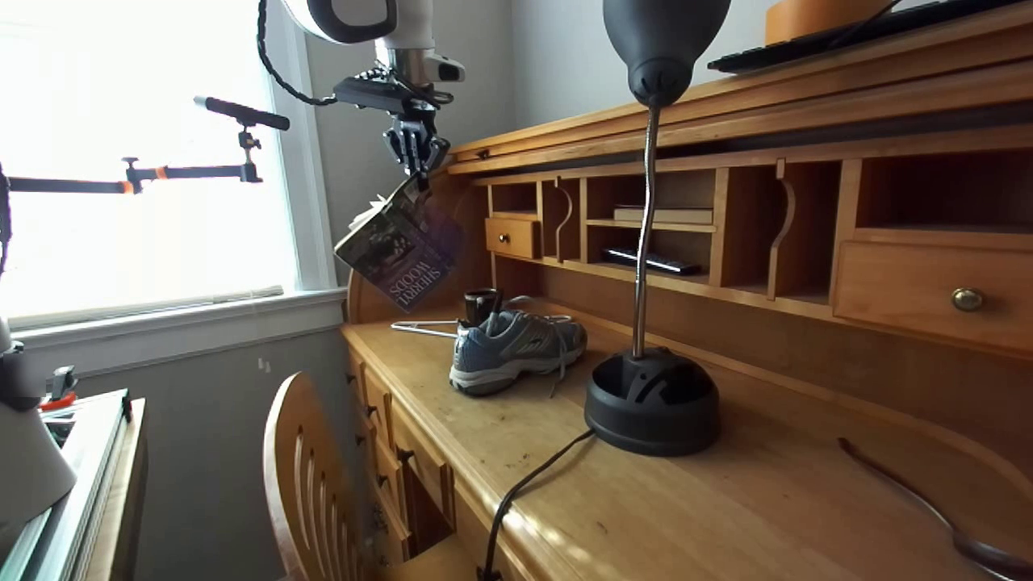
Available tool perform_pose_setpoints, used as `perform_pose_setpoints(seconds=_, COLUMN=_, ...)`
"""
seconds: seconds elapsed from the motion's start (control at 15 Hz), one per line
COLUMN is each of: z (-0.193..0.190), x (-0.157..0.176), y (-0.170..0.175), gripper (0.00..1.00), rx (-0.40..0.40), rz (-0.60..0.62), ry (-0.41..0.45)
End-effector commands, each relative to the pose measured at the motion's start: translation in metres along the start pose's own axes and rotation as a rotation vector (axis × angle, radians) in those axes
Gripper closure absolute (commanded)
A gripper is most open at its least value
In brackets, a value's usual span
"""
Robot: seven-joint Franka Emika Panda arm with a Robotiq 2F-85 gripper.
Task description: Put the book on top of the mug
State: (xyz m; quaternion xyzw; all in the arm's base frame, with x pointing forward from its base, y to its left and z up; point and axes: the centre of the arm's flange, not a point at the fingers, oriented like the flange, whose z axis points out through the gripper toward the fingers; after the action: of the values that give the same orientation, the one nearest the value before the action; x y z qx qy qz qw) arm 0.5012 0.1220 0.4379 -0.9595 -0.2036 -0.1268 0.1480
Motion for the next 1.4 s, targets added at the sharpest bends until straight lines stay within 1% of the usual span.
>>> perform_pose_setpoints(seconds=0.0, z=0.0, x=0.0, y=0.0, gripper=0.86, rx=0.0, rz=0.0, ry=0.0)
perform_pose_setpoints(seconds=0.27, z=0.0, x=0.0, y=0.0, gripper=0.86, rx=0.0, rz=0.0, ry=0.0)
perform_pose_setpoints(seconds=0.33, z=0.002, x=0.004, y=-0.001, gripper=0.96, rx=-0.007, rz=-0.016, ry=0.003)
perform_pose_setpoints(seconds=0.67, z=0.009, x=0.022, y=-0.012, gripper=0.96, rx=-0.031, rz=-0.122, ry=0.032)
perform_pose_setpoints(seconds=0.93, z=0.015, x=0.037, y=-0.02, gripper=0.96, rx=-0.052, rz=-0.221, ry=0.101)
perform_pose_setpoints(seconds=1.2, z=0.027, x=0.043, y=-0.027, gripper=0.96, rx=-0.075, rz=-0.322, ry=0.165)
perform_pose_setpoints(seconds=1.33, z=0.033, x=0.044, y=-0.032, gripper=0.96, rx=-0.074, rz=-0.355, ry=0.185)
